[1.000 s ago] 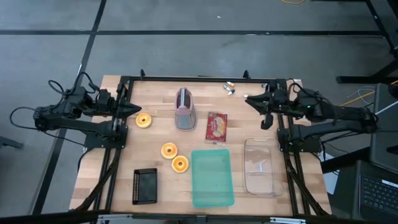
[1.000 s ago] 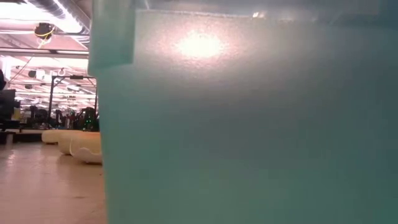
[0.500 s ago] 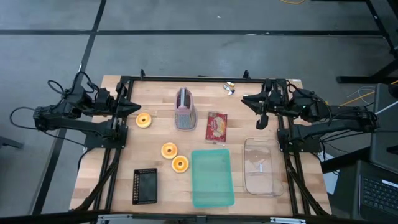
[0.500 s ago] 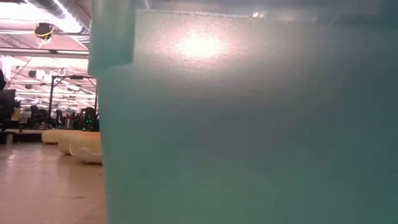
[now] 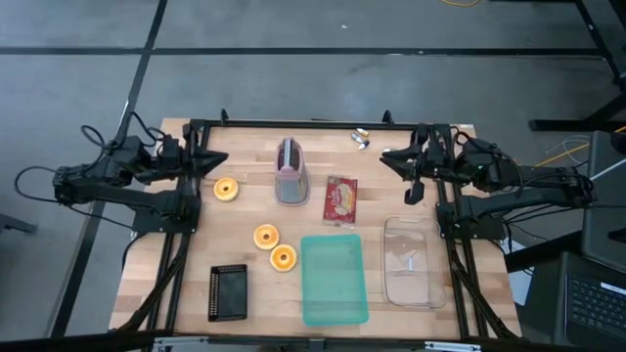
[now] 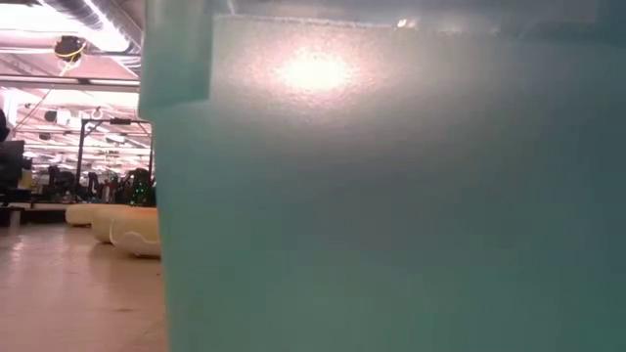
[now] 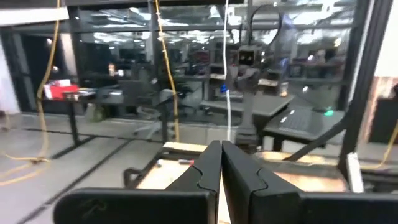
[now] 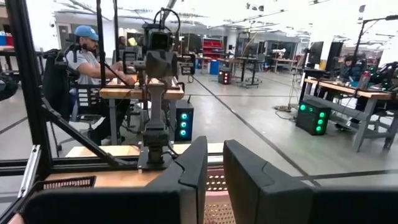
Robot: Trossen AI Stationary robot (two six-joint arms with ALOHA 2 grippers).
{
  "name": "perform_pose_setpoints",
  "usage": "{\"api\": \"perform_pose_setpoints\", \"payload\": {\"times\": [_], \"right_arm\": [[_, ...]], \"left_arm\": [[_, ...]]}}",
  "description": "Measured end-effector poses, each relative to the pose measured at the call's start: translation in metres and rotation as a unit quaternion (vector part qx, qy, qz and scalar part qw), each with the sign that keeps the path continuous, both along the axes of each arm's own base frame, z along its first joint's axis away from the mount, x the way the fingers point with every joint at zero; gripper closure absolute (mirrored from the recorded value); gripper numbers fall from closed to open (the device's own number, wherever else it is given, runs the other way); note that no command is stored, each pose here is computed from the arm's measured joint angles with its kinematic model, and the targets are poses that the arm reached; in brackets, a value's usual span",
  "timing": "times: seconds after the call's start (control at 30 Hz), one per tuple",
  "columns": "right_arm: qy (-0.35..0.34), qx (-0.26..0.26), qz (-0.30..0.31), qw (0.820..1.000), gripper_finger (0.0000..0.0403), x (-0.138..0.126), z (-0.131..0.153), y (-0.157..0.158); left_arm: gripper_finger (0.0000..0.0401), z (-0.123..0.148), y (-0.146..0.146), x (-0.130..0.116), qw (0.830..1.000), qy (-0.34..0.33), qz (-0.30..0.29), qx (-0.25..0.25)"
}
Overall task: Pick & Place Food Item
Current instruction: Put the middle yellow donut into the black bin
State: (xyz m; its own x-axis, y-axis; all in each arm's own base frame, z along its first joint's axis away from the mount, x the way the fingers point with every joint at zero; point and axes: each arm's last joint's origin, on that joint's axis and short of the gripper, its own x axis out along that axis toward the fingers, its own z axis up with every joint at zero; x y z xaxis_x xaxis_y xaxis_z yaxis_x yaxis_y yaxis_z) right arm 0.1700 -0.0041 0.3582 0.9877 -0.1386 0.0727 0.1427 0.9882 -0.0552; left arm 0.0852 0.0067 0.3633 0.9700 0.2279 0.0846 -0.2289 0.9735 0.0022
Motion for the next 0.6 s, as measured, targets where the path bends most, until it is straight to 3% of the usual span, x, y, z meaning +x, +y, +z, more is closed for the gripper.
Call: {"api": "perform_pose_setpoints", "payload": {"times": [0.13, 0.37, 0.5, 0.6], "right_arm": [[-0.014, -0.003, 0.0, 1.0, 0.0348, 0.0, 0.003, 0.0], [-0.015, -0.014, -0.002, 1.0, 0.0347, 0.0, 0.003, 0.0], [0.016, -0.016, 0.036, 0.999, 0.0326, 0.003, -0.003, 0.002], [0.049, -0.024, 0.034, 0.998, 0.0287, 0.008, -0.011, 0.003]], "left_arm": [[0.0393, 0.0, 0.002, 0.002, 0.999, -0.002, 0.034, -0.008], [0.0385, -0.005, 0.002, 0.016, 0.999, 0.039, 0.034, 0.014], [0.0343, -0.012, 0.002, 0.032, 0.995, 0.085, 0.031, 0.04], [0.0295, -0.025, 0.002, 0.052, 0.99, 0.132, 0.034, 0.044]]}}
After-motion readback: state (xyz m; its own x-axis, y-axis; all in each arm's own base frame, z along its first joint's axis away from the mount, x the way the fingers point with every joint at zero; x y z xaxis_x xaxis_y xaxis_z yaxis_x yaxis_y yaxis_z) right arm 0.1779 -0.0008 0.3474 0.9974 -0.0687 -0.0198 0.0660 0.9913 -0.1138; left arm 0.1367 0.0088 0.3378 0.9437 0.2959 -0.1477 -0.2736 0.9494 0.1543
